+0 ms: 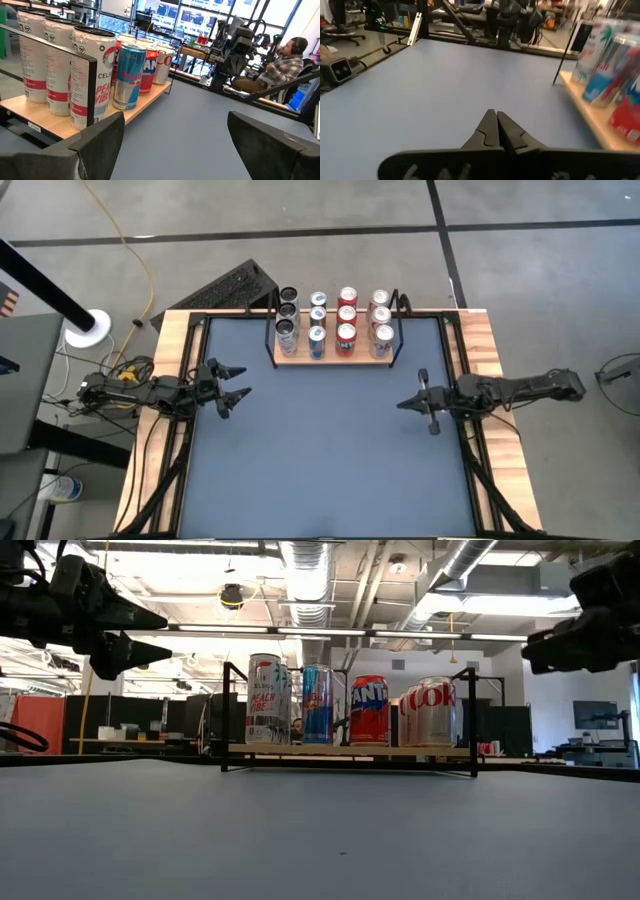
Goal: Place canned beverage on shelf
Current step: Return to Home Position
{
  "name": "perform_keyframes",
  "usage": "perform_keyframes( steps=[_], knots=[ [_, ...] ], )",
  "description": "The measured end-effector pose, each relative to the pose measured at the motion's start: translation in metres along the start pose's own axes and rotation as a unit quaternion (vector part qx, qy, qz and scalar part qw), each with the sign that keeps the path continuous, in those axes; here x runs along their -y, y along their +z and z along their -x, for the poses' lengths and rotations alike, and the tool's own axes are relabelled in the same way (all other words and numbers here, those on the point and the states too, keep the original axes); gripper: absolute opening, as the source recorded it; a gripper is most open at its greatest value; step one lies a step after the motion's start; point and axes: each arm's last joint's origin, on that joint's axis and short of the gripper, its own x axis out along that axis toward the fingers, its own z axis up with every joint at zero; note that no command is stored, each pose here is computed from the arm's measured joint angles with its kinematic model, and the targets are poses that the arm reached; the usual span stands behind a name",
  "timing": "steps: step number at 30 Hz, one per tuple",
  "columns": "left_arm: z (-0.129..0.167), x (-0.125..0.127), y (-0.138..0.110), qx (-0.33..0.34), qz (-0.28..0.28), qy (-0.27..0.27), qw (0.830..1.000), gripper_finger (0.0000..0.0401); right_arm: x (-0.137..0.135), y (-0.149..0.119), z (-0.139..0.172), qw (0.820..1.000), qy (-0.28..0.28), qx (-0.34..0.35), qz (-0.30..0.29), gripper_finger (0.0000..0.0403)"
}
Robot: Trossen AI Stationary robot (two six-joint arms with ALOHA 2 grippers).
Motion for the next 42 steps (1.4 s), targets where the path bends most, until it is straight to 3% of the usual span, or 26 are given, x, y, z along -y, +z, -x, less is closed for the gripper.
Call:
perform_keyframes(
  steps=[6,13,42],
  knots=[
    [0.0000,0.0000,0.0000,0.000,0.000,0.000,1.000,0.0341,-0.0012,-0.0020,0.0015,1.000,0.013,-0.013,0.009,0.0001],
    [0.0000,0.0000,0.0000,0.000,0.000,0.000,1.000,0.0341,-0.0013,-0.0024,0.0015,0.997,0.014,-0.014,0.073,0.0001],
    [0.0000,0.0000,0.0000,0.000,0.000,0.000,1.000,0.0341,-0.0013,-0.0026,0.0014,0.997,0.013,-0.015,0.074,0.0001]
  ],
)
